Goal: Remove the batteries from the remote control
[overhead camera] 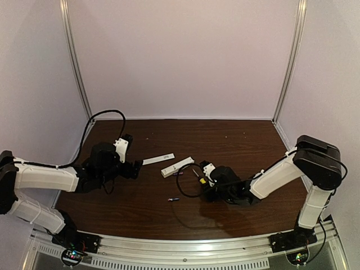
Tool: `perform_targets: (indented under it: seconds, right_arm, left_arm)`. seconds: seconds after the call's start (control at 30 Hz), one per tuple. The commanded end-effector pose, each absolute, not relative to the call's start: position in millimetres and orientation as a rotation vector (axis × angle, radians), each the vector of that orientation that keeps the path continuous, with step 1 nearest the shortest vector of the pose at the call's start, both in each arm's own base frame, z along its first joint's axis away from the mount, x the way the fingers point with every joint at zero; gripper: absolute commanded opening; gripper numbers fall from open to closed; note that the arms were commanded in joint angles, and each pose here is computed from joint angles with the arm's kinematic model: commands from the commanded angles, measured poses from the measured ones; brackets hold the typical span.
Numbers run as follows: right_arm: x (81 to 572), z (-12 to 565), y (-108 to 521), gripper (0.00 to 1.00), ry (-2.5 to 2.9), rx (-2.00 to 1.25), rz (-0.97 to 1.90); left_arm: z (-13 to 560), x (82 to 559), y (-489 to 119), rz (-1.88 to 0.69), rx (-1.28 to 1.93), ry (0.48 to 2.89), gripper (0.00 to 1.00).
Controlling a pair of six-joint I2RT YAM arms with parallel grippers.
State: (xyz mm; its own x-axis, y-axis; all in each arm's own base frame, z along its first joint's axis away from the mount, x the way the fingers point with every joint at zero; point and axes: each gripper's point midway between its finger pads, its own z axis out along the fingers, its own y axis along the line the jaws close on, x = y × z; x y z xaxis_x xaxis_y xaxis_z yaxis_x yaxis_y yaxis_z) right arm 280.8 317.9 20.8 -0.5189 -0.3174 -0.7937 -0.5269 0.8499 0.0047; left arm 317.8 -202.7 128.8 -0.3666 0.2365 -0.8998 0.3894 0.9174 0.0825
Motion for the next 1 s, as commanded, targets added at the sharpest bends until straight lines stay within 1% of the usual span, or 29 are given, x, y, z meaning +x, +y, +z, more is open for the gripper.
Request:
perform_targets:
  seconds: [0.0, 0.07, 0.13, 0.2, 0.27, 0.33, 0.37, 0.7, 0.97]
  right_arm:
    - [278, 27, 314, 0.37, 2.181, -0.626, 0.296]
    - [279, 32, 312, 0.47, 2.177, -0.628, 0.282]
    - [280, 40, 311, 0.54, 2.166, -0.625, 0.273]
    - [281, 49, 309, 0.65, 2.156, -0.626, 0.261]
    - [283, 59, 307, 0.78, 2.142, -0.621, 0.252]
    - [284, 70, 304, 0.94, 2.126, -0.616, 0.245]
    - [285, 75, 303, 0.99, 2.118, -0.615, 0.240]
    - [298, 137, 276, 1.00, 2.032, -0.558, 0.185]
    - [321, 184, 225, 1.00, 1.958, -0.416, 0.153]
  left_arm:
    - [135, 318, -192, -0.145, 0.413, 1.949, 0.96]
    - [135, 317, -188, -0.137, 0.394, 1.943, 0.96]
    - [137, 315, -185, -0.132, 0.383, 1.934, 0.96]
    - [139, 315, -182, -0.123, 0.375, 1.927, 0.96]
    - [141, 316, -179, -0.103, 0.365, 1.922, 0.96]
    - [143, 317, -176, -0.082, 0.353, 1.916, 0.96]
    - [144, 318, -174, -0.073, 0.348, 1.913, 0.96]
    - [161, 325, -159, 0.051, 0.322, 1.848, 0.96]
    - [182, 332, -130, 0.291, 0.272, 1.751, 0.97]
